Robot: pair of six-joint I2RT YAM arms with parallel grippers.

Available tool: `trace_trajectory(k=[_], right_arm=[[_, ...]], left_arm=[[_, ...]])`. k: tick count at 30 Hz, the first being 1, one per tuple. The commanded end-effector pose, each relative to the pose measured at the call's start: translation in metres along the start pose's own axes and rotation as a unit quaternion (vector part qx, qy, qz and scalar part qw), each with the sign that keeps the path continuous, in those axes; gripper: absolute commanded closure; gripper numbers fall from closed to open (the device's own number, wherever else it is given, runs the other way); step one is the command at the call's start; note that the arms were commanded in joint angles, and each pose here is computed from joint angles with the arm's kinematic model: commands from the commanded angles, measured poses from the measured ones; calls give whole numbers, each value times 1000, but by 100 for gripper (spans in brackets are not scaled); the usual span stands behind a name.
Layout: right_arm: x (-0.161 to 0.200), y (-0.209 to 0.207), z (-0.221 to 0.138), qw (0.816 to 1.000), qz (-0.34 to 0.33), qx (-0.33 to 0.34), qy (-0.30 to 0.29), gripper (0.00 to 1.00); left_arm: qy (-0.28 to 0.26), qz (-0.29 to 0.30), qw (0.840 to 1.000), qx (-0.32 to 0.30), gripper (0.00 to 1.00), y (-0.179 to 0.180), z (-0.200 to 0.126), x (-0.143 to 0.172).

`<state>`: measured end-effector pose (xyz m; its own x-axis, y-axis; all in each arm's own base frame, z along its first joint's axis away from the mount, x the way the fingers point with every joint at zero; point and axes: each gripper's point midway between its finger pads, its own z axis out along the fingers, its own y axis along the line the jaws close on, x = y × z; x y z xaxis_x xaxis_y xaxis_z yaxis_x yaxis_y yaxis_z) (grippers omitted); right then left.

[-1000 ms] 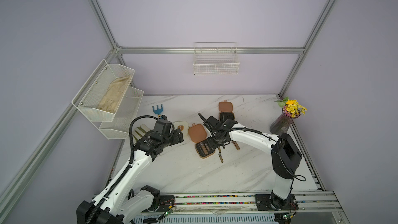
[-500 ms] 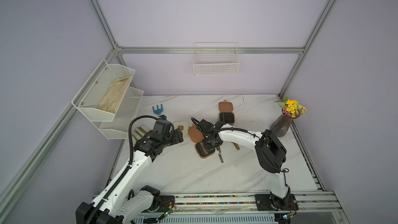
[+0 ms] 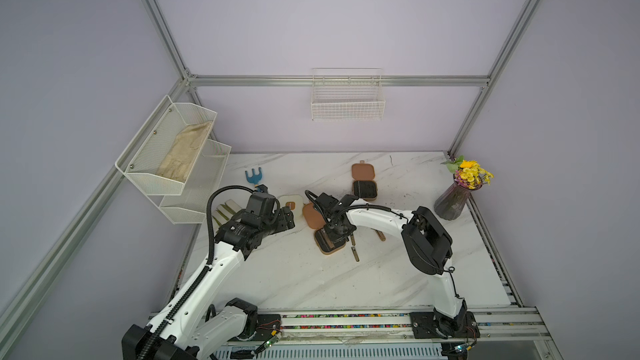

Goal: Organize nail clipper sets
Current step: Place the nail clipper in the storage box.

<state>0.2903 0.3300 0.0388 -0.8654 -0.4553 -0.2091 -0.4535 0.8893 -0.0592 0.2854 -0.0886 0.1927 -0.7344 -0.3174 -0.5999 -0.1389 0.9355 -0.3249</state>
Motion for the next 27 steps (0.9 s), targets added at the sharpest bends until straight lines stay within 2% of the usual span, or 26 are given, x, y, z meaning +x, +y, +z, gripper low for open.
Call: trace_trajectory(k=[1, 27], right_arm=[[5, -5, 5, 1000, 6, 21, 13, 89], [22, -2, 40, 998, 32, 25, 47, 90]], left_arm=[[-5, 5, 1000, -5, 16, 6, 4, 2], [5, 0, 1000, -4, 16, 7, 8, 8]])
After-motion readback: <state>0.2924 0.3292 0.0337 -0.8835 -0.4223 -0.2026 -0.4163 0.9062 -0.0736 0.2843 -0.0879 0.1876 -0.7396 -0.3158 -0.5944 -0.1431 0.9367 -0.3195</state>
